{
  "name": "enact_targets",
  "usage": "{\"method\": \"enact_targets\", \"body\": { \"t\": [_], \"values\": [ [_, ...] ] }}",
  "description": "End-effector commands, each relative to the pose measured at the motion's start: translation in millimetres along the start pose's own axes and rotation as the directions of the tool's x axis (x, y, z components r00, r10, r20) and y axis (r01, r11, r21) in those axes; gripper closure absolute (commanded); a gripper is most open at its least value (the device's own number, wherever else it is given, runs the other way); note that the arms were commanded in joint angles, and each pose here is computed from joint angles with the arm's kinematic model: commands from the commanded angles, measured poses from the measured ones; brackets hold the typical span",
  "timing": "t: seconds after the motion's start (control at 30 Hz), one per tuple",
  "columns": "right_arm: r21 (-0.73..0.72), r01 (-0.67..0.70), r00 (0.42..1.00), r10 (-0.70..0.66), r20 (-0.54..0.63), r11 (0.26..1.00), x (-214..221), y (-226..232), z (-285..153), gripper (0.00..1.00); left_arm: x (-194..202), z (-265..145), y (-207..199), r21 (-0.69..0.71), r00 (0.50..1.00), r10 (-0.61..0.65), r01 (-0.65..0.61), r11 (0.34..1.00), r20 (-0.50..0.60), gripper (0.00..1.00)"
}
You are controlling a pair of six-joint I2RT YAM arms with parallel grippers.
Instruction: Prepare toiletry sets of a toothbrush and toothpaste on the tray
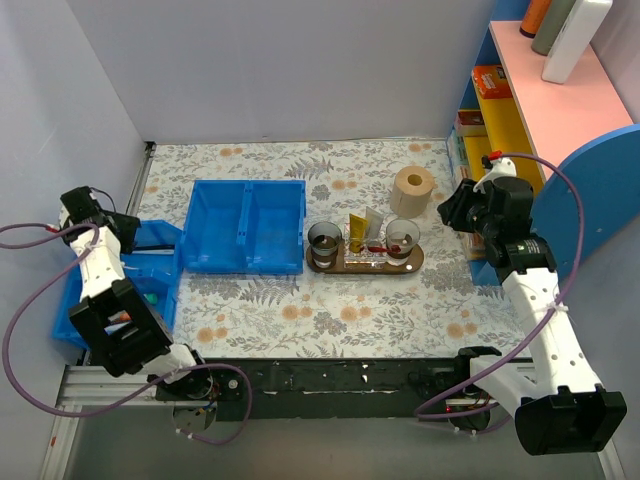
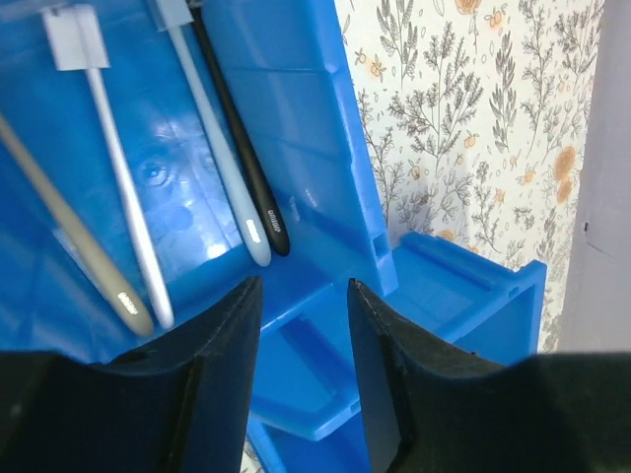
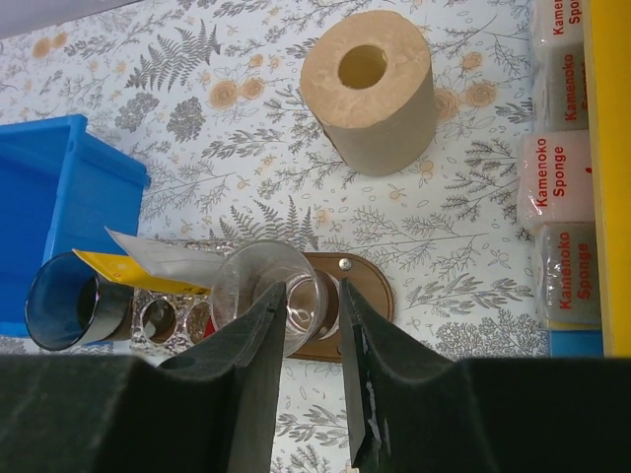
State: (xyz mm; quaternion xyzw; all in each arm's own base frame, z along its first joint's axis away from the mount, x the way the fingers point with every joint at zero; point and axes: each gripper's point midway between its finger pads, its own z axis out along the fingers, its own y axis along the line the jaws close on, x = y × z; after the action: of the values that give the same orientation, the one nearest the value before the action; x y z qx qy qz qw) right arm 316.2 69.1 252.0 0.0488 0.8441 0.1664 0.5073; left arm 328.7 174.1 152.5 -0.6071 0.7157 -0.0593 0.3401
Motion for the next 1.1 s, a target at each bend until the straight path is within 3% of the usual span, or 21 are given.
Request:
{"method": "enact_targets", "body": {
  "t": [0.0,0.17,0.43,1.07],
  "values": [
    [0.006,-0.039,0.999,0.039,0.037,0.999,-6,-1,-2,0.65,-5,7,-19,0.071,1.0,-0.008,0.01,0.997,-0.029,0.64],
    [0.003,-0.061,0.998,0.061,0.03,0.998,-2,0,-2,0.65,-3,14,5,-0.053,0.999,-0.023,0.022,0.998,-0.023,0.7],
    [0.016,-0.056,0.998,0.056,0.013,0.998,0,-3,-1,0.66,20,40,24,-0.114,0.991,-0.083,0.072,0.991,-0.101,0.69],
    [0.034,-0.086,0.996,0.086,0.023,0.996,-1,-5,5,0.66,37,79,59,-0.265,0.983,-0.147,0.112,0.958,-0.114,0.73]
  ]
}}
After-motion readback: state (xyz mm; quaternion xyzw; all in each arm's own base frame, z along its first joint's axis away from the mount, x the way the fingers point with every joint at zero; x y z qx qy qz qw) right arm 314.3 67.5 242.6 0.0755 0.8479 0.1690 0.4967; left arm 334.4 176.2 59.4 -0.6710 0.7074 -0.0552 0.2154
